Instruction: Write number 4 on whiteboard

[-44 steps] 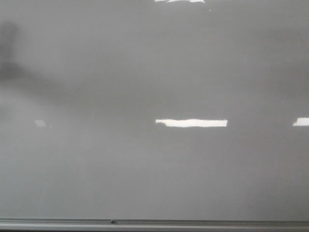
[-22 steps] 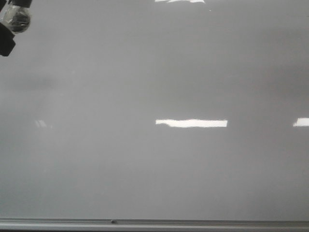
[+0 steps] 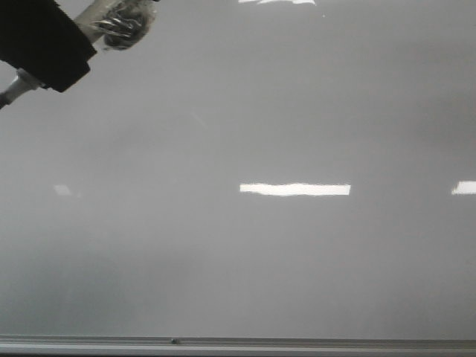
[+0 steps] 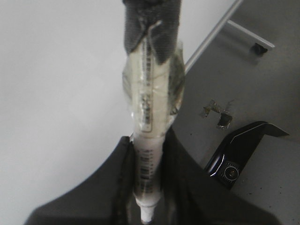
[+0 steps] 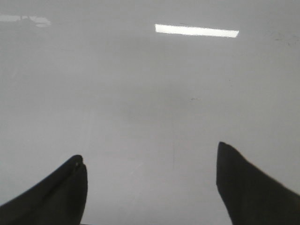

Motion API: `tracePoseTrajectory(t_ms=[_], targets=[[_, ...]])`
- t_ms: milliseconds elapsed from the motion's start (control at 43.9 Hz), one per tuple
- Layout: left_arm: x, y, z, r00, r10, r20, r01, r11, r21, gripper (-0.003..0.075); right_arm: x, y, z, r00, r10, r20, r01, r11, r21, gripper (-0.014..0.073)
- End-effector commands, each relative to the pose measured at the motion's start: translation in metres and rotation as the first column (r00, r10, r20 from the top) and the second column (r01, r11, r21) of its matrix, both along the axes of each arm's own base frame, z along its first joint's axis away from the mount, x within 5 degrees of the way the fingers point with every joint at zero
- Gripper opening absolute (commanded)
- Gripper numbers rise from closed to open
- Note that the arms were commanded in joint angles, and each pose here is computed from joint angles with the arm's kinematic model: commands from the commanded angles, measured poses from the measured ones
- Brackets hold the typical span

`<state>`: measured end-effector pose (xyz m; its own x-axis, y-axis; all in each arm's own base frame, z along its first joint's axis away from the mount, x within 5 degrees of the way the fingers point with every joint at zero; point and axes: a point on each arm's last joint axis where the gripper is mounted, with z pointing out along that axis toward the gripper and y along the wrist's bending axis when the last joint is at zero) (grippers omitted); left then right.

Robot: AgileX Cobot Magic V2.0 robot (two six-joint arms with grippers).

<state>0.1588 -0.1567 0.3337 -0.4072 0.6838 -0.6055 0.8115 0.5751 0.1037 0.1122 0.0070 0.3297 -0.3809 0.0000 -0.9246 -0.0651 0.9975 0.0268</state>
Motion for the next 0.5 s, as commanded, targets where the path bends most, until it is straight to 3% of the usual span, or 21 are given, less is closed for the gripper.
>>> tracePoseTrajectory(t_ms=[0, 182, 319, 387, 478], targets=[[-0.005, -0.012, 0.017, 0.996, -0.062, 0.064, 0.065, 0.996, -0.053, -0.0013, 0.002, -0.001, 0.015, 0.997, -0.005, 0.077, 0.005, 1.000, -0.006, 0.0590], [-0.004, -0.031, 0.015, 0.991, -0.128, 0.030, 0.128, 0.992, -0.008, -0.0013, 0.001, 0.000, 0.022, 1.000, 0.018, -0.002, -0.018, 0.999, -0.031, 0.0589], [0.002, -0.042, 0.013, 0.986, -0.166, -0.011, 0.167, 0.985, 0.054, -0.0013, 0.008, 0.009, 0.032, 0.989, 0.129, -0.065, -0.135, 0.987, -0.088, 0.0589], [0.005, -0.047, 0.011, 0.982, -0.190, -0.015, 0.190, 0.979, 0.076, -0.0013, 0.014, 0.018, 0.036, 0.966, 0.235, -0.108, -0.247, 0.962, -0.119, 0.0587], [0.010, -0.052, 0.008, 0.974, -0.227, -0.006, 0.227, 0.968, 0.104, -0.0013, 0.021, 0.032, 0.040, 0.902, 0.387, -0.190, -0.420, 0.888, -0.188, 0.0587]])
